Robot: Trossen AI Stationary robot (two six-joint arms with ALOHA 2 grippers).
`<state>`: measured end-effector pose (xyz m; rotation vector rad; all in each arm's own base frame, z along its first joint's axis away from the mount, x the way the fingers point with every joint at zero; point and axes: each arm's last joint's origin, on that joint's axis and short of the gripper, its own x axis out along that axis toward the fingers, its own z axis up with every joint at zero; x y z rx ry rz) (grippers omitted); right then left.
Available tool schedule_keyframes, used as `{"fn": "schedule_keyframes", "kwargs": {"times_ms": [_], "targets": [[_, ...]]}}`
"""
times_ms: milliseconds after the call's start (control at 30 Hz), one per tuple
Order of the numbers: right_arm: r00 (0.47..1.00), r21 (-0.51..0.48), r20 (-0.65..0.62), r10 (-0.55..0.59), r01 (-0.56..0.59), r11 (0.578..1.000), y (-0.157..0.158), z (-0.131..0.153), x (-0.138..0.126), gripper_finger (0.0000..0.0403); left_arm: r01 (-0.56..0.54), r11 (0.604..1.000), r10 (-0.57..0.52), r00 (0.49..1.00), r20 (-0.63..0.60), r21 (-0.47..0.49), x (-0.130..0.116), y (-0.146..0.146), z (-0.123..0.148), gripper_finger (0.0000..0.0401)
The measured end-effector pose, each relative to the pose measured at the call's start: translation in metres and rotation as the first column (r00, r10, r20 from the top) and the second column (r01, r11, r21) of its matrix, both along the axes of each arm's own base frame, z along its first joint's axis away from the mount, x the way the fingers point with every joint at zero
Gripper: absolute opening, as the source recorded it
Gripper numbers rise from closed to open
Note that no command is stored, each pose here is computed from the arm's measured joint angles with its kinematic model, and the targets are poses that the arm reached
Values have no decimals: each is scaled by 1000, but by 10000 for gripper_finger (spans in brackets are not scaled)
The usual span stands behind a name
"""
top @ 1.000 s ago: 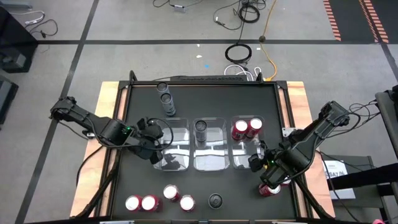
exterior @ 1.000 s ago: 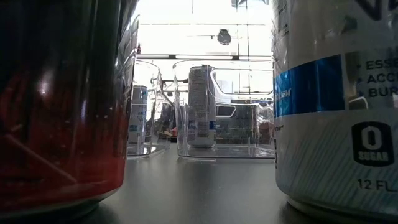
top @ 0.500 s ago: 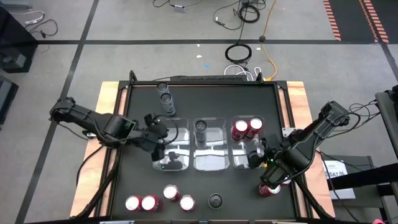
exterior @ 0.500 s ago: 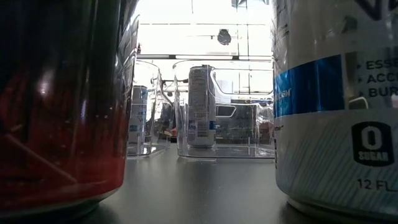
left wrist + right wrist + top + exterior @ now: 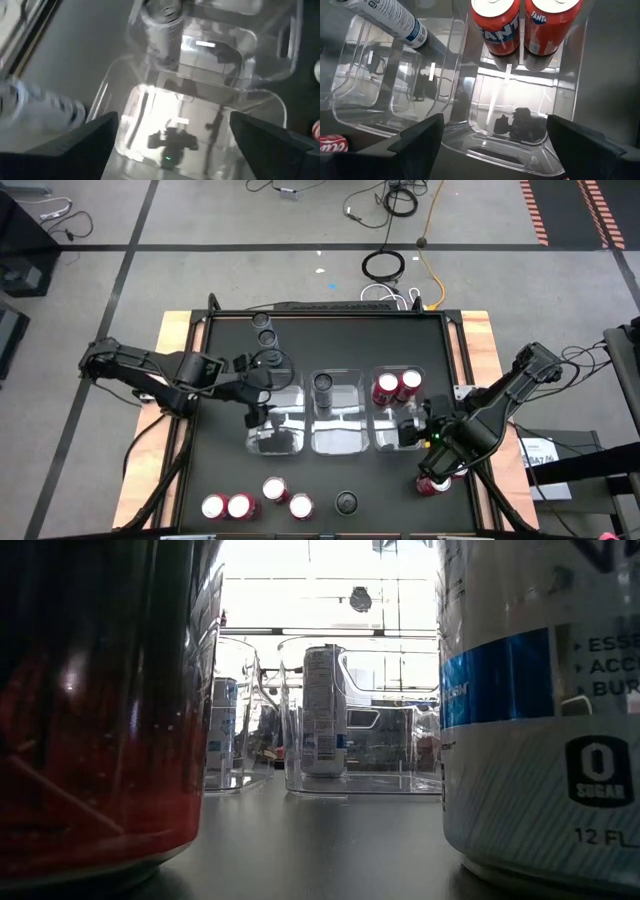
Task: Sort soda cans
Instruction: Put the top white soda can into the center transparent bin
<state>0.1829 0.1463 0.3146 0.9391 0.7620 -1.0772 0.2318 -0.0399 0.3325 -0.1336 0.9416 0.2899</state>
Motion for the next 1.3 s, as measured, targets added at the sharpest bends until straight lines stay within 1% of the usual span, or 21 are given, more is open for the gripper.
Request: {"fn": "schedule_keyframes", "kwargs": {"times_ms": [33,67,100,200,267,467,533,633,700,767,867,967,1033,1100,1200,1233,1300], "targets": [[1000,3,3,-7,7,1000,0,0,0,345,-56,998,56,998,-7,-15,0,1,-1,394],[1000,5,6,-13,13,1000,0,0,0,345,-88,996,88,996,-19,-10,-1,4,-3,395],[1000,7,8,-18,18,1000,0,0,0,345,-97,995,97,995,-27,-1,0,6,-4,395],[999,11,13,-30,30,1000,0,0,0,345,-60,998,61,998,-31,29,2,8,-4,396],[999,11,12,-31,31,999,0,0,0,345,-54,998,55,998,-28,30,2,8,-4,396],[999,11,12,-53,53,999,-4,0,3,345,-96,993,99,994,-47,64,1,16,-5,396],[998,9,11,-63,63,998,-6,0,5,345,-78,992,84,995,-60,101,2,24,-5,396],[998,6,8,-70,70,998,-9,0,6,345,-44,973,69,992,-106,228,2,42,-4,396],[997,6,7,-77,77,997,-10,0,7,345,-44,954,91,985,-146,296,-1,59,1,396],[997,6,8,-83,83,997,-11,0,8,345,-85,936,147,976,-160,341,-4,79,6,396],[995,8,9,-94,94,996,-13,0,9,345,-168,914,246,953,-176,369,-12,113,10,396],[995,10,12,-104,104,995,-14,0,11,345,-263,881,347,924,-160,392,-23,149,13,396],[994,11,13,-111,111,994,-15,0,12,345,-316,869,389,912,-131,380,-29,172,13,396],[993,14,15,-118,117,993,-16,0,13,345,-374,867,421,904,-81,330,-37,196,13,396],[992,17,19,-128,128,992,-18,0,15,345,-429,884,442,897,-30,184,-49,227,10,396],[991,19,19,-130,130,991,-18,0,15,345,-451,882,457,889,-20,135,-52,236,10,396],[991,21,21,-135,135,991,-19,0,16,345,-476,876,480,877,-36,78,-57,251,9,396]]}}
